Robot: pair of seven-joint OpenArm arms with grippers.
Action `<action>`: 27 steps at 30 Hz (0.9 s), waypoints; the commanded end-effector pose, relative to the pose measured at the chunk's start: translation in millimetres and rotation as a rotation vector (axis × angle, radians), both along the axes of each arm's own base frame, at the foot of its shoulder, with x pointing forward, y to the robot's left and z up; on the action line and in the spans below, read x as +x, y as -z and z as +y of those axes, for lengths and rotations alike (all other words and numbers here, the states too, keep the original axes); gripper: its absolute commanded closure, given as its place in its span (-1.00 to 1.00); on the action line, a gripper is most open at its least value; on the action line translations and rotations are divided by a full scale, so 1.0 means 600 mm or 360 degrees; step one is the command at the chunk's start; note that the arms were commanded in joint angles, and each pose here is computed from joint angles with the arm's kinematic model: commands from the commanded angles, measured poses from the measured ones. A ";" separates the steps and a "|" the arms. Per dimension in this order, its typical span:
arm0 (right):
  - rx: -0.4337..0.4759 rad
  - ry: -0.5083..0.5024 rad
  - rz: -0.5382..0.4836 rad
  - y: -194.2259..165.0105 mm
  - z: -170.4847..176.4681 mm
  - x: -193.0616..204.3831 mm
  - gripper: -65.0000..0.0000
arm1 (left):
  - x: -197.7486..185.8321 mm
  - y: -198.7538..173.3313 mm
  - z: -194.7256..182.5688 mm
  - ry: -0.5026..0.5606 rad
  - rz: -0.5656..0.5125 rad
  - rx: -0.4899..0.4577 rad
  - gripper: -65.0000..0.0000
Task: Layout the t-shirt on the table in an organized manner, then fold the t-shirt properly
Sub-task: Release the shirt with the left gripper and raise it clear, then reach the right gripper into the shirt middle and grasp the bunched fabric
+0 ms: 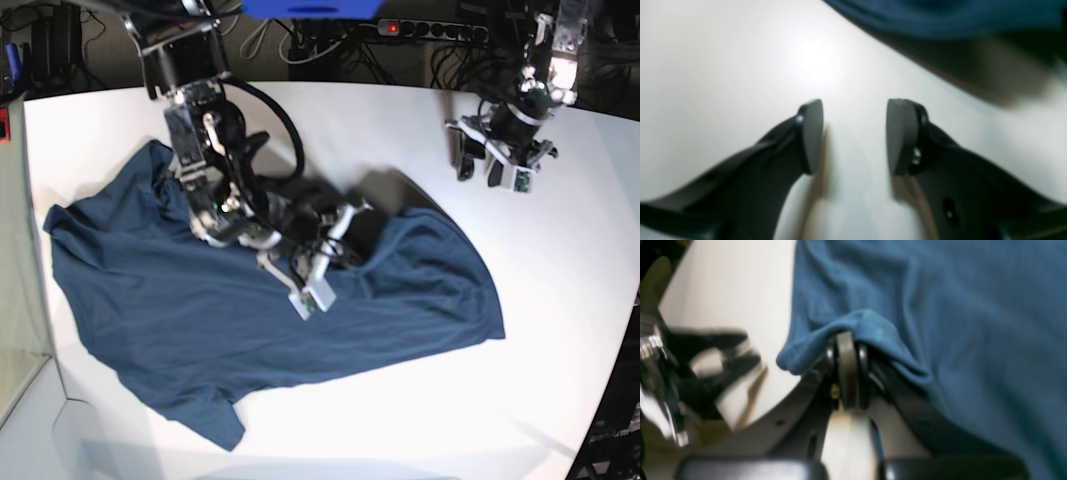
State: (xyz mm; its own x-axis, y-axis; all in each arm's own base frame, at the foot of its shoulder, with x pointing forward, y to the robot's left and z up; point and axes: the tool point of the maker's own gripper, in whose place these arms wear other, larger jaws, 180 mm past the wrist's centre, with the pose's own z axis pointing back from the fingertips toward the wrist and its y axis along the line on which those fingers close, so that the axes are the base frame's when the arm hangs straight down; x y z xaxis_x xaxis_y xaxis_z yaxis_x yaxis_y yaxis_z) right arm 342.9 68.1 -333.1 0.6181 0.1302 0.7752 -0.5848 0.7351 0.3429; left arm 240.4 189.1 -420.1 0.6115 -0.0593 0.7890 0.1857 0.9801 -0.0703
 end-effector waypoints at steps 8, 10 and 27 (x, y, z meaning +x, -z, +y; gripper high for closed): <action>-0.0051 0.0067 -0.0007 -0.018 -0.016 0.127 1.00 | -0.028 -0.013 -0.005 0.0023 -0.0013 -0.0008 0.09; -0.0083 0.0092 0.0049 -0.007 -0.026 0.153 0.98 | -0.039 -0.008 -0.006 0.0025 0.0009 -0.0009 0.09; 0.0151 0.0417 0.0158 0.005 -0.094 0.195 0.54 | -0.042 -0.006 -0.006 0.0024 0.0017 -0.0009 0.09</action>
State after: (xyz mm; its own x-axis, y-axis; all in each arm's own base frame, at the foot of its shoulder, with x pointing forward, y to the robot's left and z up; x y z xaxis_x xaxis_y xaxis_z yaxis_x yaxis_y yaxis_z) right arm 448.0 6.9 -356.3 0.7314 -0.1020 0.6743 -0.3110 0.8301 0.4628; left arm 206.3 183.8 -427.1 0.6535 -0.0640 0.7542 0.1952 0.9770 -0.0862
